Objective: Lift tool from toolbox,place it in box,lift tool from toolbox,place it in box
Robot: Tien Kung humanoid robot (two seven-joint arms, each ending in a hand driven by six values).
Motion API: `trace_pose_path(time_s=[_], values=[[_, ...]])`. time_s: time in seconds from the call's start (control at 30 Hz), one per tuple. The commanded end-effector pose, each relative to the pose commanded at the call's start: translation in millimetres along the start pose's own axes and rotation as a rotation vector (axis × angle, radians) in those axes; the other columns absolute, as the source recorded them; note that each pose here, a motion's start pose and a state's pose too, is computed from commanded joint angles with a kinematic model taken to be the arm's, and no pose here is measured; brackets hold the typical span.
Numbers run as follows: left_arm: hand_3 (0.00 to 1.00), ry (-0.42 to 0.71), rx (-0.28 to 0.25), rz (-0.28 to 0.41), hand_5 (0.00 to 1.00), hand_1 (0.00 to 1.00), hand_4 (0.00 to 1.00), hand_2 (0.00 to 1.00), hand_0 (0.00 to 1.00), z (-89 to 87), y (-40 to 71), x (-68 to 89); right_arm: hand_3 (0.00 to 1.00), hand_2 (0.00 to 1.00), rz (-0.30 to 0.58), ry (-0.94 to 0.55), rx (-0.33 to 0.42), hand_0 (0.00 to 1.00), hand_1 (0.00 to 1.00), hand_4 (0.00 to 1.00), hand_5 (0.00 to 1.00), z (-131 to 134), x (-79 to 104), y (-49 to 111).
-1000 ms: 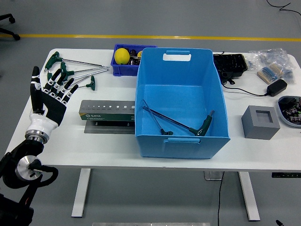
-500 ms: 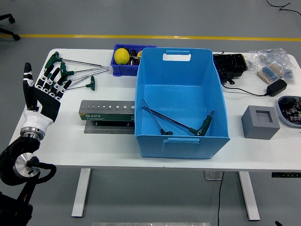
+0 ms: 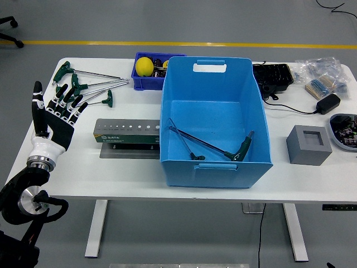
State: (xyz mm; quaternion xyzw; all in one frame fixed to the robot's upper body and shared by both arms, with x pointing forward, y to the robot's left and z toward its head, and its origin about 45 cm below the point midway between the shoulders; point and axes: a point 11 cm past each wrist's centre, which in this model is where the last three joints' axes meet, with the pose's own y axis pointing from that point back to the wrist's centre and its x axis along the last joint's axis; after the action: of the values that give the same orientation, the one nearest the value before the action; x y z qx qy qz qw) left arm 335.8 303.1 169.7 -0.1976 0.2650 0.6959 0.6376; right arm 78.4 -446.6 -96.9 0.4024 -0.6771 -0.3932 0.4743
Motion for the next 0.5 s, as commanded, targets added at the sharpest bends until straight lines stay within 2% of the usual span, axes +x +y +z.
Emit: trace_pose_path(time_s=[0.5], values=[[0.747, 0.013, -0.014, 0.017, 0.860, 0.748, 0.936, 0.832, 0.745, -0.4, -0.2, 2.8, 0.668, 0.757, 0.002, -0.002, 0.002, 0.712, 0.697, 0.915, 0.800, -0.4, 0.6, 0.0]])
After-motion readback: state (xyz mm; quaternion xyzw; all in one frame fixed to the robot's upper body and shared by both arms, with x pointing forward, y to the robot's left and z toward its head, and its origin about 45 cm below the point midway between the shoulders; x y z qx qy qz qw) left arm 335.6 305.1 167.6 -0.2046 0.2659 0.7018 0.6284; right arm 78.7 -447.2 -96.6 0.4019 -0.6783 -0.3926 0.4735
